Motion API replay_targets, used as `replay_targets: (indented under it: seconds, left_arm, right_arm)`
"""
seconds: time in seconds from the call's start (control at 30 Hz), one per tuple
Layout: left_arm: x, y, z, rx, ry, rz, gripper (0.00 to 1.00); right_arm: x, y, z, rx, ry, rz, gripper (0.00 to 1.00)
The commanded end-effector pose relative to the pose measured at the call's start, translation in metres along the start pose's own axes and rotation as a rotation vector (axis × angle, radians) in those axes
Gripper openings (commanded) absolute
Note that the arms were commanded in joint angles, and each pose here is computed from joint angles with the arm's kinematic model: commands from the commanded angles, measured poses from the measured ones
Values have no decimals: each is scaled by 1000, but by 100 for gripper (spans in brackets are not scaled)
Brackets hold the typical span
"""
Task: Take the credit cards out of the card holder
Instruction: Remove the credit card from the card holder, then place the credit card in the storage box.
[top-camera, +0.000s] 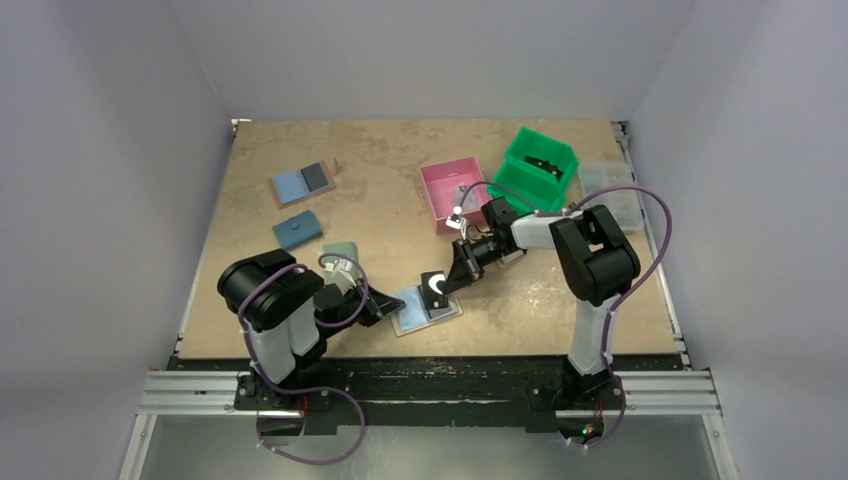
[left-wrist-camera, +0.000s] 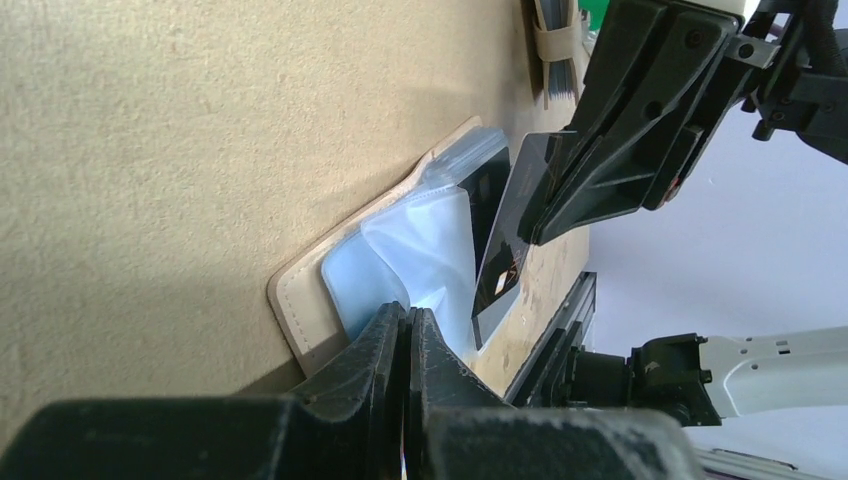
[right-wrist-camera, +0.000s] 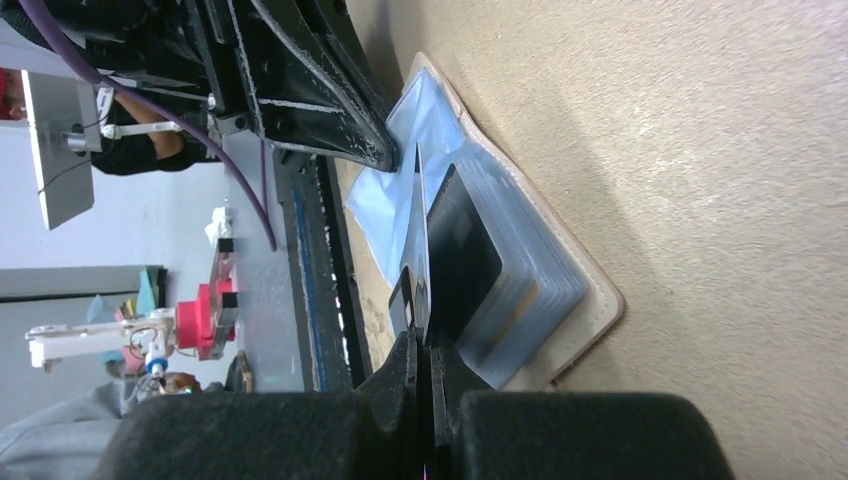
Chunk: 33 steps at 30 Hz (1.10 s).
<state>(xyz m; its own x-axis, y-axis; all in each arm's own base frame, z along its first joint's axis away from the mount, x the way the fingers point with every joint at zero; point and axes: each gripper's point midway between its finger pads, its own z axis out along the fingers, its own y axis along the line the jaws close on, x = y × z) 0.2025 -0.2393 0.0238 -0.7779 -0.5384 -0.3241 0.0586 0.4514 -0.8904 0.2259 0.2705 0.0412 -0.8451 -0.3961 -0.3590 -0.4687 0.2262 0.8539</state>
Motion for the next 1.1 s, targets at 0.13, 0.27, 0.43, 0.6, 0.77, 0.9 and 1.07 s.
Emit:
replay_targets:
  seconds: [0.13,0.27,0.43,0.6,0.77,0.9,1.07]
  left_arm:
    - [-15,-40,-16,189,-66,8,0]
    - [-17,-42,-16,196,-70,9,0]
    - [-17,-42,-15,199,-63,6,0]
    - [-15,-42,-14,201,-52,4,0]
    - [-14,-44,-14,208,-44,6,0]
    - [-13,-45,-14,214,-36,7,0]
    - [-11,-46,-16,221,-27,9,0]
  right_arm:
    - [-15,6,-18,56,8,-183,0]
    - [-17,20,-26,47,25,-278,0]
    - [-26,38,-39,53,36,-416,0]
    - [-43,48,-71,145,-16,-522,0]
    - [-68,51,-124,251,-144,-558,0]
    - [-84,47,-166,349,-228,-554,0]
    - [-118,24,-232,575,-360,-496,0]
